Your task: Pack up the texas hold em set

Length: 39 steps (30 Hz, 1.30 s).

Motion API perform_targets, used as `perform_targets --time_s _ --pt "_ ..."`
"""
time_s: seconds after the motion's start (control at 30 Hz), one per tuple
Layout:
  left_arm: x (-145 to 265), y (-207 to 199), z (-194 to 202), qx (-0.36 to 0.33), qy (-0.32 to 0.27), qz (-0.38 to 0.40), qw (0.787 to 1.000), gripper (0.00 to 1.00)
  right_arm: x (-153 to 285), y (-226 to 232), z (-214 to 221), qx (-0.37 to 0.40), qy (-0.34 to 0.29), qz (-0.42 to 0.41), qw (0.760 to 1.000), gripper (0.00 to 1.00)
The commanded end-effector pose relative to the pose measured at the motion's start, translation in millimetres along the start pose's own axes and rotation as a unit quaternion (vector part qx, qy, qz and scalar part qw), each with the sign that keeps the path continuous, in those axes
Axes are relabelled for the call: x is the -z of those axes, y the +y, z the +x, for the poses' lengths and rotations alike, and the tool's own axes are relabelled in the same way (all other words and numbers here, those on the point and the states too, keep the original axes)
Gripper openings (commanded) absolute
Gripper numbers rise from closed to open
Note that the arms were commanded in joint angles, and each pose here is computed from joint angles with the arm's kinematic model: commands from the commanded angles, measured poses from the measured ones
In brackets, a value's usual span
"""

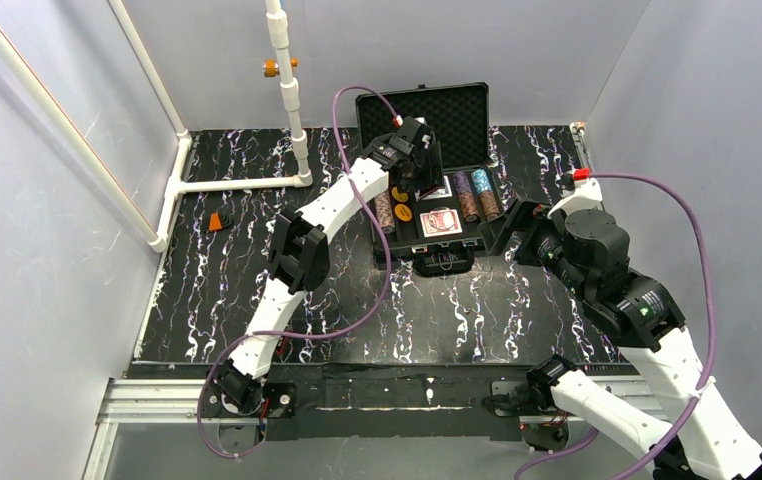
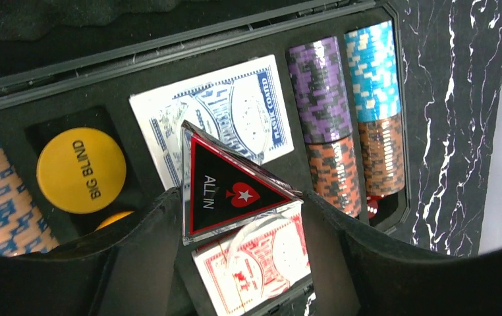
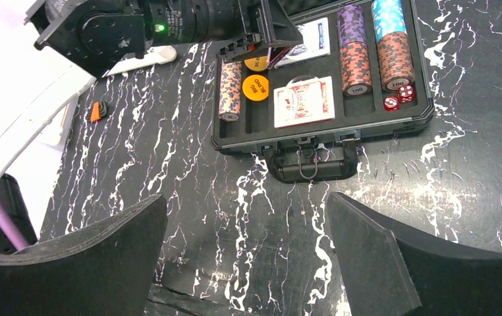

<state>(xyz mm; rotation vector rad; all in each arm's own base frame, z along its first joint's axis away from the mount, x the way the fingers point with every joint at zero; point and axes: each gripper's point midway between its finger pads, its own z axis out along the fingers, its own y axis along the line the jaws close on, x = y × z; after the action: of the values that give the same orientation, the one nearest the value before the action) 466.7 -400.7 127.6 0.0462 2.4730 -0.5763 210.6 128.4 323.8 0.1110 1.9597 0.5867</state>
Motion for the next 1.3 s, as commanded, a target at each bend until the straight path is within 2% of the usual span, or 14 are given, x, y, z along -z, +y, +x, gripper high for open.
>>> perform_targets --time_s 0.0,0.3,0.8,1.27 --pt "4 -19 -25 0.021 -0.032 0.047 0.998 0.42 1 0 5 -0.001 0.005 -0.005 1.0 0.98" --pt "-9 -23 -32 0.04 -0.044 0.066 0.996 0.43 -1 -3 12 0.001 0.013 -0.005 1.0 0.98" --pt "-17 -9 -27 0.05 -0.04 0.04 0.997 0.48 -2 -5 17 0.002 0.018 -0.004 1.0 0.98" --pt "-22 -4 -26 0.059 -0.038 0.035 0.997 0.6 -4 -6 23 0.002 0.026 -0.004 1.0 0.98"
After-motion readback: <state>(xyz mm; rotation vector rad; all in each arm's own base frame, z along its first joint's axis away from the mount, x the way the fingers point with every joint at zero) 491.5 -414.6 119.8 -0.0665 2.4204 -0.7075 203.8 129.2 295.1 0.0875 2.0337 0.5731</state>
